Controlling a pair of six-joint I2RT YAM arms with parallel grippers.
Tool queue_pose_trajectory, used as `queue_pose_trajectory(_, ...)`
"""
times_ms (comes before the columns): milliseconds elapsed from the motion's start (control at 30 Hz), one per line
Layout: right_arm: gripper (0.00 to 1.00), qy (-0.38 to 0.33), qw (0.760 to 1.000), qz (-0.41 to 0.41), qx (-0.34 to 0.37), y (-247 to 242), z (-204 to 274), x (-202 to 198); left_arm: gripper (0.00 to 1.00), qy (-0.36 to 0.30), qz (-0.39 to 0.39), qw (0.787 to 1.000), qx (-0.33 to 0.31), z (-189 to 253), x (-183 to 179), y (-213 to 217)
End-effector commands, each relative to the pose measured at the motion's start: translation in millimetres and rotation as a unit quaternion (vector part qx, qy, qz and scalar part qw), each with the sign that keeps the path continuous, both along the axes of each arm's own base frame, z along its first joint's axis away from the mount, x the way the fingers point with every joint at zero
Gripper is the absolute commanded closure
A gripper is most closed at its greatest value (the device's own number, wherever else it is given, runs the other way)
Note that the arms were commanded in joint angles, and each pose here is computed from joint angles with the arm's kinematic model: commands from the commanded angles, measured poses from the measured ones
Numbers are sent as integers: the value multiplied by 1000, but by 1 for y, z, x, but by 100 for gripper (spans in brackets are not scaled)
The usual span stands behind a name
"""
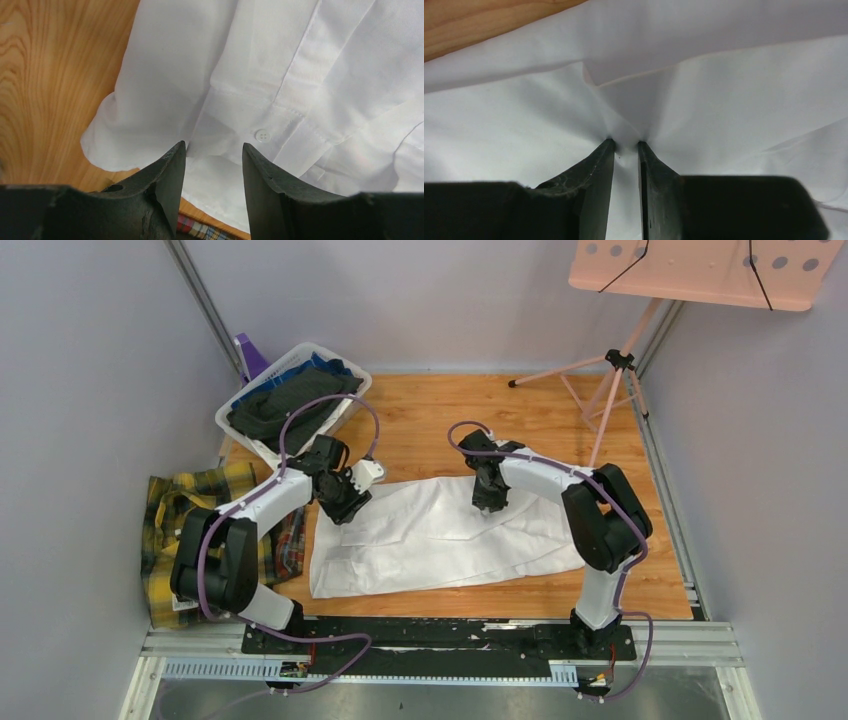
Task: Fold and stack the long sleeve shirts
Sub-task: Adjust the shirt at the center of the board.
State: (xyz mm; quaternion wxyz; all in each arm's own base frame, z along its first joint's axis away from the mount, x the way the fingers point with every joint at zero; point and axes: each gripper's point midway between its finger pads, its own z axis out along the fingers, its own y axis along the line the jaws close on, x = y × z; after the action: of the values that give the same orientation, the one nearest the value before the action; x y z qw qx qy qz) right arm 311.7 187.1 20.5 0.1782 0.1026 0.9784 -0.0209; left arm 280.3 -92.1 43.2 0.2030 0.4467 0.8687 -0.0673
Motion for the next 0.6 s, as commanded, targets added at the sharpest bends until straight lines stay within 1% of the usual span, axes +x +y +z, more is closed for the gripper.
queue_pose_trajectory(0, 77, -11, 1000, -12, 23, 5, -3, 4, 47, 4, -1, 1000, -15, -4, 6, -4)
queue_pose_trajectory(33, 78, -10, 1000, -13, 26, 6, -3, 3, 46, 3, 3, 1000, -12, -6, 6, -2)
queue_pose_trajectory(100, 79, -8, 999, -12, 31, 6, -3, 0, 33, -5, 12, 1000, -15, -7, 12, 1)
queue_pose_trajectory(133, 80, -8, 999, -12, 34, 6, -2, -2, 24, -9, 13, 1000, -16, -6, 14, 1)
queue_pose_trajectory(167, 80, -8, 999, -11, 37, 6, -1, -3, 21, -9, 13, 1000, -16, -6, 14, 2)
queue_pose_trajectory(267, 81, -8, 999, -11, 44, 7, -1, -6, 21, -7, 13, 1000, -19, -6, 15, 1)
queue_pose_trajectory(333, 81, -6, 999, -11, 49, 8, -2, -7, 24, -3, 9, 1000, -26, -5, 14, -1)
queue_pose_trajectory(400, 81, -4, 999, -10, 52, 9, -2, -9, 32, 1, 8, 999, -36, -3, 14, -5)
queue_pose_trajectory(433, 81, -4, 999, -11, 53, 9, -2, -9, 41, 5, 6, 999, -43, -2, 12, -7)
queue_pose_trajectory(467, 81, -4, 998, -11, 54, 9, -2, -10, 46, 4, 7, 999, -47, 2, 13, -9)
queue_pose_trajectory(500, 81, -5, 998, -11, 55, 9, -1, -10, 59, 8, 5, 998, -54, 4, 11, -11)
queue_pose_trajectory(533, 82, -6, 998, -10, 56, 9, -1, -10, 64, 6, 6, 998, -60, 9, 13, -13)
queue_pose_trajectory(567, 82, -6, 998, -11, 57, 9, -1, -10, 71, 13, 3, 998, -67, 11, 9, -16)
